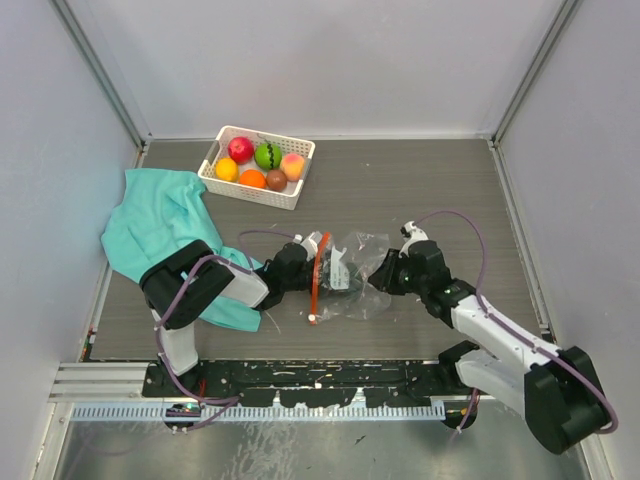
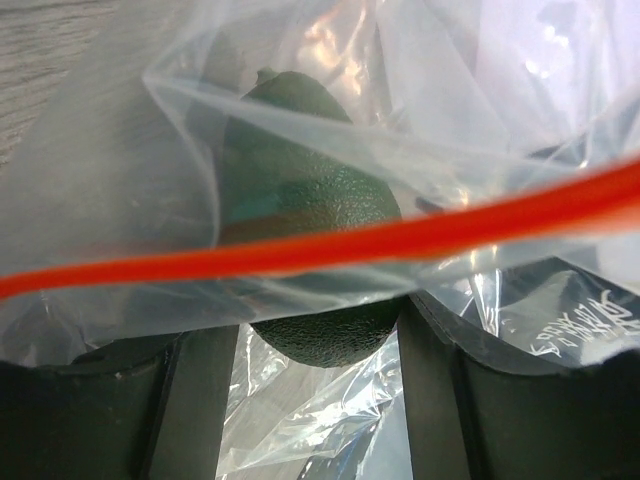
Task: Open the zip-top bag and remove the fake food
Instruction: Pick up the fake fruit from the zipper food storage bag.
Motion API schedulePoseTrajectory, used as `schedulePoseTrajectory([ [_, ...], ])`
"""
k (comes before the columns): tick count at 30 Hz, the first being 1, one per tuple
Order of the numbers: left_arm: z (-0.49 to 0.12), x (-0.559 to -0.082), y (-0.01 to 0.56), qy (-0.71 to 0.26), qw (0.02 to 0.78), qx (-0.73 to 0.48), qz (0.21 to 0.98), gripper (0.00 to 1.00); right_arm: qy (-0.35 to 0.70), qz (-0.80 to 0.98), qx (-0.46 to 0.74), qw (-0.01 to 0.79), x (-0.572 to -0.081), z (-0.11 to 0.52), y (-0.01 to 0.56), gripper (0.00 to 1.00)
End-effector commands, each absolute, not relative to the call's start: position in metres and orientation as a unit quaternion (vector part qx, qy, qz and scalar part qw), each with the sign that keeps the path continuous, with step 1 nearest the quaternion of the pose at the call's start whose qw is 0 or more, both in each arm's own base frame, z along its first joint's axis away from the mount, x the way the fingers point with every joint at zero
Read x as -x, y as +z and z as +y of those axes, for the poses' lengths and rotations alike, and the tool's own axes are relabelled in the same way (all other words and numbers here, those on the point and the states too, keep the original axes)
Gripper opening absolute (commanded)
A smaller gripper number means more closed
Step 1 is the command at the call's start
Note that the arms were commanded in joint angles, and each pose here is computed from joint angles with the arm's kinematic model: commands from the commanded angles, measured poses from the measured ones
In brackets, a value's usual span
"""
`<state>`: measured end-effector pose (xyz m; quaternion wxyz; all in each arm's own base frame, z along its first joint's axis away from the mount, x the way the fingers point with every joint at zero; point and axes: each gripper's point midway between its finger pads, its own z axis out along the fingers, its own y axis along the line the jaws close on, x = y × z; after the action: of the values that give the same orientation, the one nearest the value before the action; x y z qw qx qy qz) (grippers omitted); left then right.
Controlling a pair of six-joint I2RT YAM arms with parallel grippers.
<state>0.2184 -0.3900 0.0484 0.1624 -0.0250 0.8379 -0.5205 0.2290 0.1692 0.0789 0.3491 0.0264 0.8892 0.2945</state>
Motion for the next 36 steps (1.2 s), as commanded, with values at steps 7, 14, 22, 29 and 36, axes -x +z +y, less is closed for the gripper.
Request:
schedulePoseTrajectory([
  [7, -0.386, -0.22, 0.048, -0.515, 0.167, 0.023, 0.84, 0.54, 0.303, 0.877, -0.026, 0.372, -0.271, 0.185, 0.082, 0.16],
  [14, -0.387, -0.221, 0.047, -0.512, 0.164, 0.022, 0.843, 0.61, 0.344, 0.87, 0.019, 0.353, -0.266, 0.204, 0.077, 0.15],
  [22, -0.386, -0.225, 0.045, -0.499, 0.166, 0.022, 0.85, 0.71, 0.381, 0.863, 0.049, 0.329, -0.258, 0.219, 0.07, 0.15],
  [29, -0.385, -0.229, 0.045, -0.495, 0.166, 0.024, 0.852, 0.71, 0.404, 0.851, 0.064, 0.328, -0.254, 0.225, 0.075, 0.14],
  [36, -0.381, -0.232, 0.051, -0.498, 0.169, 0.03, 0.85, 0.51, 0.386, 0.86, 0.051, 0.33, -0.254, 0.219, 0.069, 0.16],
])
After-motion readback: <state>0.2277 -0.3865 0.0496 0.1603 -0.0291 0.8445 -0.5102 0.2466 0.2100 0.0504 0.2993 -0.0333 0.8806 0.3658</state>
